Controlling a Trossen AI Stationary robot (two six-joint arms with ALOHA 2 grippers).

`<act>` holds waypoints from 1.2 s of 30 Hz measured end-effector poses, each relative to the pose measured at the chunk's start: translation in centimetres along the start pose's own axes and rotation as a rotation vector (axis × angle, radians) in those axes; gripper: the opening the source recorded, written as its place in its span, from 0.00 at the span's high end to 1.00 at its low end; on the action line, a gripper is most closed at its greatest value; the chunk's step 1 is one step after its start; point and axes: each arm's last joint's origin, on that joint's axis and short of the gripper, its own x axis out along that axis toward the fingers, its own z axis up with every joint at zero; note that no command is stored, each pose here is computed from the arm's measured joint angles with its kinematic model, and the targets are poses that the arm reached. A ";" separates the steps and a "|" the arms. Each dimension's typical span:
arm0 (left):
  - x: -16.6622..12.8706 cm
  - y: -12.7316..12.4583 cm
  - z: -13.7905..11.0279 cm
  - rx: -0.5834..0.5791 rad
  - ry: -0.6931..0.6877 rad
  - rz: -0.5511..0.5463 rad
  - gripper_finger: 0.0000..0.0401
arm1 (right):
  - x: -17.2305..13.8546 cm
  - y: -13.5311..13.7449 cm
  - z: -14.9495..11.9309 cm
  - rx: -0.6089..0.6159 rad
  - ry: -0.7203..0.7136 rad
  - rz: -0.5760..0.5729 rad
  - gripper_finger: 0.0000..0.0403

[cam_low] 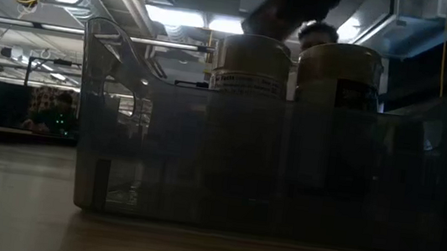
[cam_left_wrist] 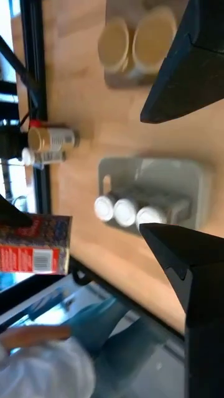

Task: Sort spices by type
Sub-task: Put the top red seasoning can into the transparent bin

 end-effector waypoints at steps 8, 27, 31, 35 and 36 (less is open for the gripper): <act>-3.8 -1.3 0.5 -0.102 0.102 -0.085 0.34 | 1.0 4.5 1.0 -0.089 -0.100 0.128 0.46; -6.1 -1.1 -2.3 -0.181 0.317 -0.006 0.34 | 11.2 9.9 5.4 -0.193 -0.021 0.252 0.46; -6.1 -1.1 -2.4 -0.182 0.319 -0.005 0.34 | 14.1 10.8 5.2 -0.201 0.032 0.253 0.46; -6.1 -1.1 -2.4 -0.181 0.322 -0.002 0.34 | 16.7 11.6 4.1 -0.211 0.093 0.256 0.46; -6.1 -1.1 -2.4 -0.179 0.324 0.001 0.34 | 17.3 11.7 3.8 -0.212 0.101 0.256 0.46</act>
